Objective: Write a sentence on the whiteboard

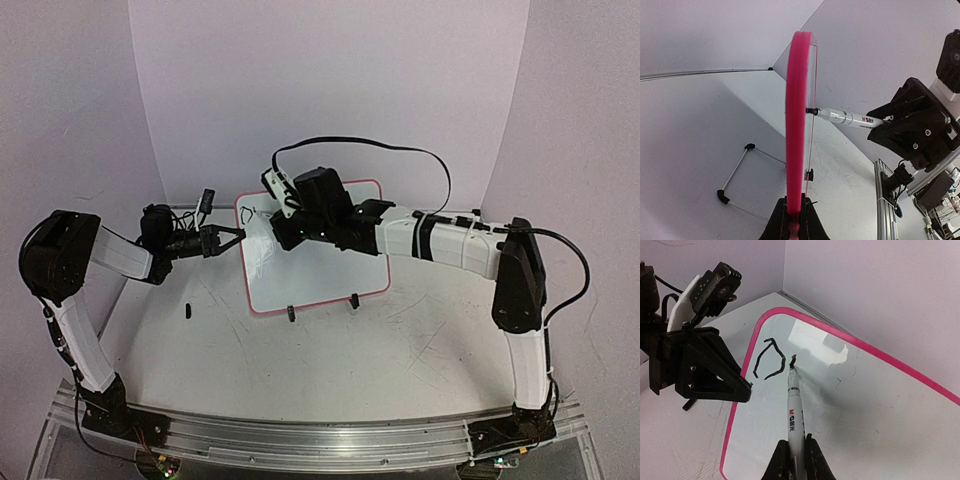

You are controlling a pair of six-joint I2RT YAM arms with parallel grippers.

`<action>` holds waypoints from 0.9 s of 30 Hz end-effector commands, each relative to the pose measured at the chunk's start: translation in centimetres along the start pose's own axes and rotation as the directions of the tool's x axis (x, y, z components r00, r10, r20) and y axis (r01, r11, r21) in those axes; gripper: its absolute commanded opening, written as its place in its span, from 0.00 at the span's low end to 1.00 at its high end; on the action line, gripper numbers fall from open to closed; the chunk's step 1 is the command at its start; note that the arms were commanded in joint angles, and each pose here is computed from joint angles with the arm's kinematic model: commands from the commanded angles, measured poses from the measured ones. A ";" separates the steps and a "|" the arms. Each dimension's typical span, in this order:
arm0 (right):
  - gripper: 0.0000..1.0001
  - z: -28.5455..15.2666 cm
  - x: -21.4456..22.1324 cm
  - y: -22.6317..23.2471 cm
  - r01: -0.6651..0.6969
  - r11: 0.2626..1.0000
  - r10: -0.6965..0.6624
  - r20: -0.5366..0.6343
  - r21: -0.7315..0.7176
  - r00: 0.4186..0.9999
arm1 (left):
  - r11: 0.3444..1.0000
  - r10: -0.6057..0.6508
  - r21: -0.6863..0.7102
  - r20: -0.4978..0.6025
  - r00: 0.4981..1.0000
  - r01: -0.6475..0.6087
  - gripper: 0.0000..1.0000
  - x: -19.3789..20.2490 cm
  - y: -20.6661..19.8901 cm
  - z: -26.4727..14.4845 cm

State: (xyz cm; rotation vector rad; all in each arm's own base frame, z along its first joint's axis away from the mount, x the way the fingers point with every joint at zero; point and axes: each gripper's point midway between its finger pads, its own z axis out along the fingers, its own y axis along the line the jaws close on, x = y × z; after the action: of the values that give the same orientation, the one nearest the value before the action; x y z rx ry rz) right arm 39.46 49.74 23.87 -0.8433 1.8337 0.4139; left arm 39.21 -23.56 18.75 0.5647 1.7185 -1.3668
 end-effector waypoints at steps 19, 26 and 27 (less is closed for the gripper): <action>0.00 -1.3 -0.3 0.0 -0.023 0.999 0.023 0.003 0.029 1.000 | 0.995 0.086 0.057 0.021 0.996 -0.087 0.00 -2.0 -1.8 0.3; 0.00 -1.0 -1.5 -0.5 -0.027 0.998 0.026 0.029 0.053 0.999 | 0.994 0.087 0.060 0.019 0.996 -0.088 0.00 -2.0 -1.9 0.3; 0.00 -1.0 -1.6 -0.6 -0.030 0.998 0.028 0.031 0.055 0.999 | 0.994 0.086 0.060 0.019 0.996 -0.087 0.00 -2.0 -1.9 0.3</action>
State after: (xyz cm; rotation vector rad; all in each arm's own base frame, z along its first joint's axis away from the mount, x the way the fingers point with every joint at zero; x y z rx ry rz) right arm 38.27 49.92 22.67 -0.8507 1.8651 0.4170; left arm 39.21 -23.55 18.74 0.5646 1.7189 -1.3672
